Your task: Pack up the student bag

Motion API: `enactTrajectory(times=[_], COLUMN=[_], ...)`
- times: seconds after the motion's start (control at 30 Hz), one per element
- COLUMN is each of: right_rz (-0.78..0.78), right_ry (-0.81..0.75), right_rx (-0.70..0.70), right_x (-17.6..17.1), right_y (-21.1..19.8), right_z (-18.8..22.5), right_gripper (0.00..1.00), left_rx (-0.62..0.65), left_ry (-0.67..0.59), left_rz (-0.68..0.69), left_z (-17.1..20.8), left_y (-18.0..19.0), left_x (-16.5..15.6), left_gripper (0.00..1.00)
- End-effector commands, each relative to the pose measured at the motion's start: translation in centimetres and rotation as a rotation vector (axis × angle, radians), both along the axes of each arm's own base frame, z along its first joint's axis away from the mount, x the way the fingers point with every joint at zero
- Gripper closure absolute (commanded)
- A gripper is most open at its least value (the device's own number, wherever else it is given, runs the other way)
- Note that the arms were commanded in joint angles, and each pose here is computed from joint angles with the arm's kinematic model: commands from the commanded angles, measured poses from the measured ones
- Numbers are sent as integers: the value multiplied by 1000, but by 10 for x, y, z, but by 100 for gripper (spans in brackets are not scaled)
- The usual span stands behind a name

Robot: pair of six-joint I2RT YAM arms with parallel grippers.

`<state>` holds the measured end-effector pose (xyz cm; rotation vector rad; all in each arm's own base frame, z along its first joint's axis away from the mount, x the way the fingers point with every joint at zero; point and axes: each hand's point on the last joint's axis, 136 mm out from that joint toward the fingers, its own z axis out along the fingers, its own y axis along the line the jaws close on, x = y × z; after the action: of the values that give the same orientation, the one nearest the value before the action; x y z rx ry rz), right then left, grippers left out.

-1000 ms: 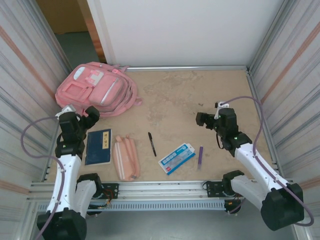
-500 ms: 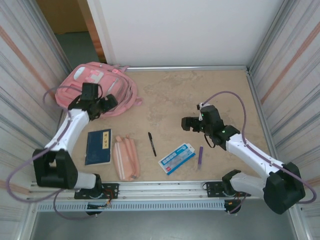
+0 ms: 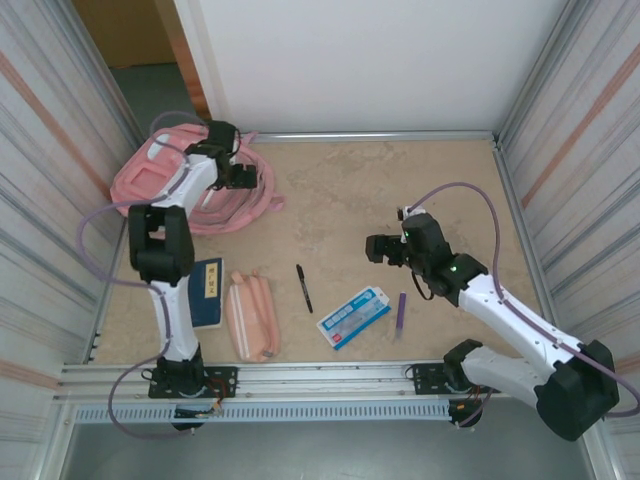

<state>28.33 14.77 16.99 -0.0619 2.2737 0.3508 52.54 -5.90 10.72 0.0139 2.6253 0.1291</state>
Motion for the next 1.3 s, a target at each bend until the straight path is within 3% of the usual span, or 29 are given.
enactTrajectory(times=[0.0,0.13,0.43,0.5,0.63,0.73,0.83,0.93,1.13,1.27], right_rz=[-11,-4,6,-13,-62,-59,-77,-100,-115,-144], right_ry=[-16,-22,-28,-23,-14,1,17,31,90,191], right_rx=[-18,-21,-48,-43,-15,-6,-13,-33,23,152], right_x=[-8,-12,-17,-16,-12,-8,-4,2,14,28], right_y=[-9,-11,-16,-18,-19,-14,-14,-15,-14,-13], right_z=[5,10,16,16,12,10,11,8,11,7], right_gripper=[1,1,0,0,1,1,1,1,1,1], left_rx=[242,307,220,182,205,113,-11,-53,-23,6], left_ry=[93,130,121,74,-13,-13,-46,-105,-198,-269], left_rz=[-93,-78,-140,-235,-392,-519,-631,-739,-929,-977], left_z=[-20,-46,-65,-61,-42,-33,-17,3,45,87], left_y=[8,13,-9,-30,-69,-103,-141,-175,-228,-241], left_x=[2,7,9,9,11,4,-8,-16,-34,-47], left_gripper=[2,12,49,61,68,93,95,100,100,100])
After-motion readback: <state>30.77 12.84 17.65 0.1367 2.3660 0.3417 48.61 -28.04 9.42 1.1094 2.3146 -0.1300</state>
